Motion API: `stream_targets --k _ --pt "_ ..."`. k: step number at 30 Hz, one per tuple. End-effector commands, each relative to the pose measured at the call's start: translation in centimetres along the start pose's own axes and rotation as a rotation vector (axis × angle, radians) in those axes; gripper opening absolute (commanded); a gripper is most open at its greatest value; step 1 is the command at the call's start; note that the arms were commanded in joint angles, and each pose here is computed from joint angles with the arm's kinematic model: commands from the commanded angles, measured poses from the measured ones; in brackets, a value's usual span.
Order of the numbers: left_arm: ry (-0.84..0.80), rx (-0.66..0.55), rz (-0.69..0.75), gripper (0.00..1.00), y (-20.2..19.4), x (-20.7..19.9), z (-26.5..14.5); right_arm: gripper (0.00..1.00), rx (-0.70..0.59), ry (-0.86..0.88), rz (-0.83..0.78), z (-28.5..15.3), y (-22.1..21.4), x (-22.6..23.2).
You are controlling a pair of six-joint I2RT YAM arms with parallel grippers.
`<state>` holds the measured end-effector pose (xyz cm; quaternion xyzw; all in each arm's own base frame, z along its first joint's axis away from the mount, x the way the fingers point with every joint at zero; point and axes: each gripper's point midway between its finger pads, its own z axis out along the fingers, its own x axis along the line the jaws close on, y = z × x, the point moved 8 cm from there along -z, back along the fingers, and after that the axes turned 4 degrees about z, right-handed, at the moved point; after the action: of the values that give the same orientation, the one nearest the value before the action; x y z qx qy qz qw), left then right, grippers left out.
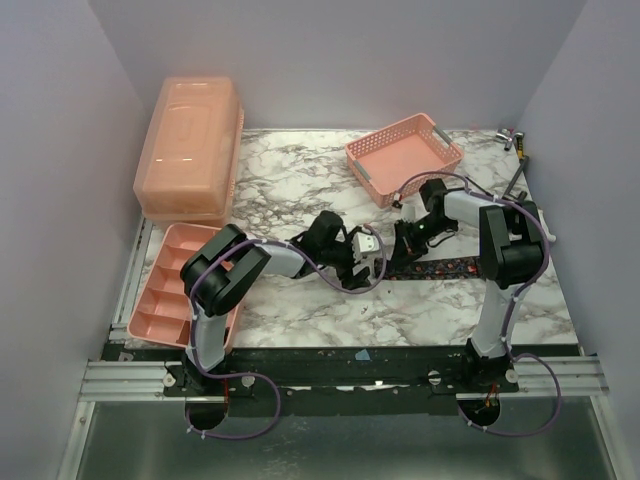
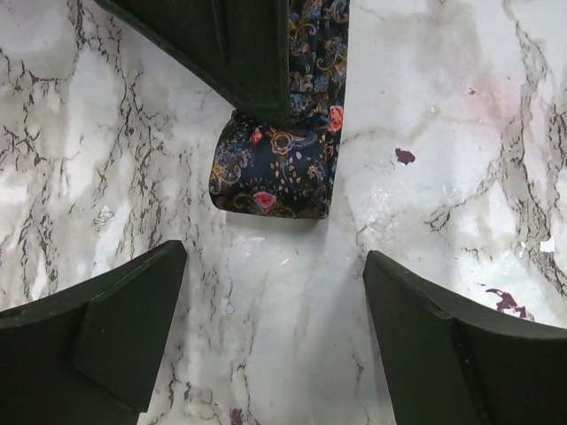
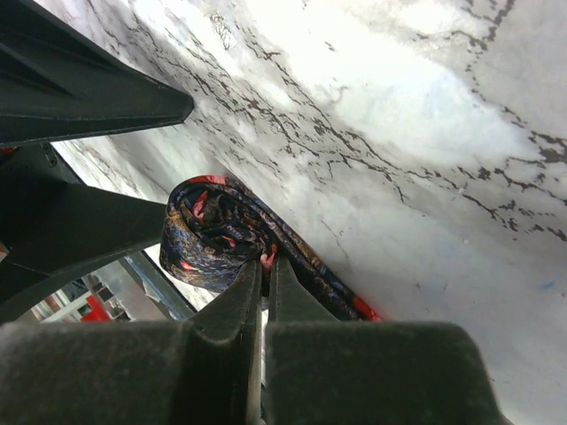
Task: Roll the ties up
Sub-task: Roll the tie at the center of the board.
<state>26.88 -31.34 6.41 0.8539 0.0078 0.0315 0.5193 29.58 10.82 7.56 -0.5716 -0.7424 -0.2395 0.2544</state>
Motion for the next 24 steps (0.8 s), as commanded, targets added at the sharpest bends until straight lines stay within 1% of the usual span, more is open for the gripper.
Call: stream_targets --k 1,5,7,11,13,16,17,19,20,21,22,24 --pt "-0.025 -0.071 -0.035 0.87 0.7 -0.4 0.5 0.01 0.020 -0.215 -0.076 0.8 -1.1 -3.4" --pt "-0.008 -0.116 -0.077 0.86 0.6 -0.3 1.9 0.01 0.023 -0.232 -0.086 1.0 -1.5 -3.8" --pt "-0.007 -0.139 -0.098 0.81 0.6 -0.3 2.7 0.01 0.027 -0.235 -0.086 1.2 -1.7 -4.0" --pt "-0.024 -0.171 -0.113 0.68 0.3 -0.6 4.3 0.01 0.027 -0.218 -0.072 1.4 -1.4 -4.0" --pt "-0.025 -0.171 -0.108 0.60 -0.1 -0.8 4.9 0.01 0.027 -0.201 -0.066 1.5 -1.2 -3.9" --pt "-0.021 -0.109 -0.090 0.35 -1.2 -1.2 5.0 0.00 0.032 -0.174 -0.064 1.3 -0.8 -3.5" --pt "-0.019 -0.082 -0.073 0.29 -1.6 -1.4 4.7 0.01 0.032 -0.167 -0.066 1.2 -0.6 -3.3" --pt "0.000 -0.022 -0.055 0.20 -2.3 -1.7 3.7 0.11 0.023 -0.150 -0.069 0.5 -0.2 -2.5" --pt "0.000 0.027 -0.050 0.18 -2.9 -2.0 3.3 0.20 0.016 -0.136 -0.070 -0.1 0.1 -1.8" --pt "0.007 0.058 -0.048 0.17 -3.0 -2.0 2.9 0.28 0.011 -0.125 -0.064 -0.6 0.4 -1.3" --pt "0.007 0.096 -0.047 0.16 -3.4 -2.2 2.5 0.33 -0.001 -0.108 -0.061 -1.4 0.6 -0.5" --pt "0.008 0.140 -0.034 0.16 -3.7 -2.4 1.8 0.39 -0.022 -0.059 -0.059 -2.8 0.8 1.1"
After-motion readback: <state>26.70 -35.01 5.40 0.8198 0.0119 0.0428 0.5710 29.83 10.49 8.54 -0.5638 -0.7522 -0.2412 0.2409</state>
